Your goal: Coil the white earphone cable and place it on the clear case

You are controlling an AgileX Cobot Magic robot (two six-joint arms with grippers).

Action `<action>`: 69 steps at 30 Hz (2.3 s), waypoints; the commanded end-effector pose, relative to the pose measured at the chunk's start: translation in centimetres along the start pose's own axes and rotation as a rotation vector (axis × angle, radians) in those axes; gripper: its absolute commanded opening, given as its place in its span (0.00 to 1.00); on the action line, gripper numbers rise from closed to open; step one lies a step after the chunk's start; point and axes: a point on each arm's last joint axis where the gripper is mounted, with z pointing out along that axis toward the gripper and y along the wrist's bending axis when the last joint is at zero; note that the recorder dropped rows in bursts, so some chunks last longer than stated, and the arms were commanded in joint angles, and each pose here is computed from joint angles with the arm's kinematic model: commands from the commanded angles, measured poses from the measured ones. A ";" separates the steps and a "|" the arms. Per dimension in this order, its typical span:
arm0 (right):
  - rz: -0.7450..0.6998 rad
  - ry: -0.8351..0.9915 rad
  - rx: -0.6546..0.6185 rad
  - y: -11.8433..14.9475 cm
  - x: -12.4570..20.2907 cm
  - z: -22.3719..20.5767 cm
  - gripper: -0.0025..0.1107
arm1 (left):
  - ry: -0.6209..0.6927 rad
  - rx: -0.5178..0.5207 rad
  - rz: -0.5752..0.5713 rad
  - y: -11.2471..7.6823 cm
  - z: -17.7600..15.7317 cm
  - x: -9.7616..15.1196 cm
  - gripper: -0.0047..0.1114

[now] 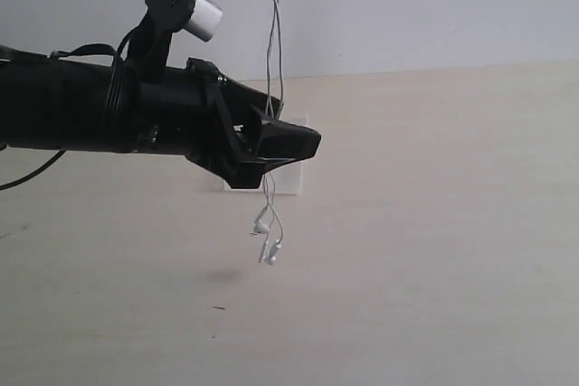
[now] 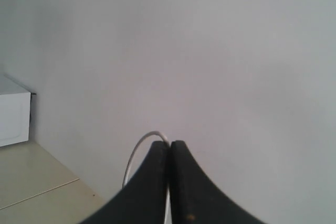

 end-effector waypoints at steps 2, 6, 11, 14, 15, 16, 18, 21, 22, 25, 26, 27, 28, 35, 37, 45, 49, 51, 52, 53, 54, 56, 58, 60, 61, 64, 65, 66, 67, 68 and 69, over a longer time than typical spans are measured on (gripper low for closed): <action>0.000 0.008 0.001 -0.1 0.2 0.3 0.02 | -0.022 -0.012 0.003 0.2 0.1 -0.9 0.58; -0.002 0.005 0.002 -0.1 0.1 0.3 0.02 | -0.024 -0.012 0.004 0.2 0.1 -1.0 0.42; -0.004 0.001 0.004 -0.1 0.1 0.3 0.02 | -0.023 -0.014 0.004 0.2 0.1 -1.0 0.39; -0.002 0.001 0.003 -0.1 0.1 0.3 0.02 | -0.023 -0.014 0.004 0.2 0.1 -1.0 0.33; -0.002 0.001 0.003 -0.1 0.1 0.3 0.02 | -0.023 -0.014 0.004 0.2 0.1 -1.0 0.25; -0.002 0.001 0.003 -0.1 0.1 0.3 0.02 | -0.029 -0.010 0.006 0.2 0.1 -1.1 0.15; -0.002 0.001 0.003 -0.1 0.1 0.3 0.02 | -0.030 0.007 0.003 0.3 0.6 -1.1 0.04; -0.002 0.004 0.002 -0.1 0.1 0.3 0.02 | -0.029 0.061 -0.016 0.2 1.3 -0.8 0.04; -0.002 0.004 0.002 -0.1 0.1 0.3 0.02 | -0.023 0.060 -0.026 0.3 1.4 -0.6 0.04; -0.003 0.003 0.001 -0.1 -0.1 -0.1 0.02 | -0.016 0.043 -0.027 0.5 1.5 -0.5 0.04; -0.003 0.003 0.000 -0.1 -0.2 -0.2 0.02 | -0.016 0.043 -0.027 0.5 1.5 -0.5 0.04; -0.003 -0.003 0.001 -0.1 -0.3 -0.4 0.02 | -0.020 0.042 -0.024 0.5 1.5 -0.7 0.04; -0.004 -0.005 0.000 -0.1 -0.5 -0.7 0.02 | -0.023 0.040 -0.021 0.5 1.5 -0.8 0.04; 0.010 0.058 -0.046 0.4 -1.3 -3.4 0.02 | -0.046 -0.001 -0.002 1.1 1.5 -2.1 0.04; -0.005 0.088 -0.061 0.6 -1.4 -4.4 0.02 | -0.062 -0.003 0.006 1.1 1.4 -2.7 0.04; 0.004 0.264 -0.173 1.8 -1.5 -9.3 0.02 | -0.103 -0.027 -0.001 1.5 1.3 -4.5 0.04; -0.006 0.303 -0.196 2.1 -1.6 -11.3 0.02 | -0.124 -0.027 -0.024 1.3 0.9 -5.2 0.04; 0.000 0.351 -0.212 2.3 -1.4 -11.9 0.02 | -0.137 -0.027 -0.029 1.1 0.5 -5.6 0.04; 0.007 0.377 -0.219 2.3 -1.1 -12.0 0.02 | -0.148 -0.028 -0.022 1.0 0.2 -5.9 0.04; 0.005 0.402 -0.227 2.4 -0.9 -12.1 0.02 | -0.156 -0.029 -0.017 0.8 -0.1 -6.2 0.04; 0.004 0.426 -0.235 2.4 -0.7 -12.2 0.02 | -0.165 -0.031 -0.011 0.7 -0.4 -6.5 0.04; 0.007 0.463 -0.245 2.5 -0.3 -12.3 0.02 | -0.183 -0.032 -0.004 0.4 -1.0 -7.0 0.04; 0.016 0.485 -0.247 2.6 0.3 -12.1 0.02 | -0.202 -0.031 -0.018 0.0 -1.6 -7.5 0.04; 0.013 0.515 -0.239 2.6 1.3 -12.1 0.02 | -0.214 -0.035 -0.033 -0.1 -2.1 -7.9 0.04; 0.011 0.538 -0.233 2.6 2.0 -12.1 0.02 | -0.208 -0.043 -0.021 -0.3 -2.4 -8.0 0.04; 0.024 0.575 -0.226 2.7 4.4 -11.8 0.02 | -0.181 -0.083 -0.017 -0.2 -2.9 -8.1 0.04; 0.027 0.574 -0.218 2.8 5.1 -11.8 0.02 | -0.177 -0.087 -0.014 -0.3 -3.1 -8.1 0.04; 0.031 0.571 -0.213 2.8 5.6 -11.9 0.02 | -0.176 -0.088 -0.011 -0.3 -3.2 -8.2 0.04; 0.033 0.573 -0.207 2.9 6.4 -11.9 0.02 | -0.178 -0.088 -0.012 -0.4 -3.4 -8.3 0.04; 0.031 0.581 -0.199 2.9 7.2 -12.0 0.02 | -0.182 -0.090 -0.013 -0.5 -3.5 -8.4 0.04; 0.028 0.589 -0.192 2.9 7.8 -12.2 0.02 | -0.184 -0.093 -0.014 -0.5 -3.6 -8.5 0.04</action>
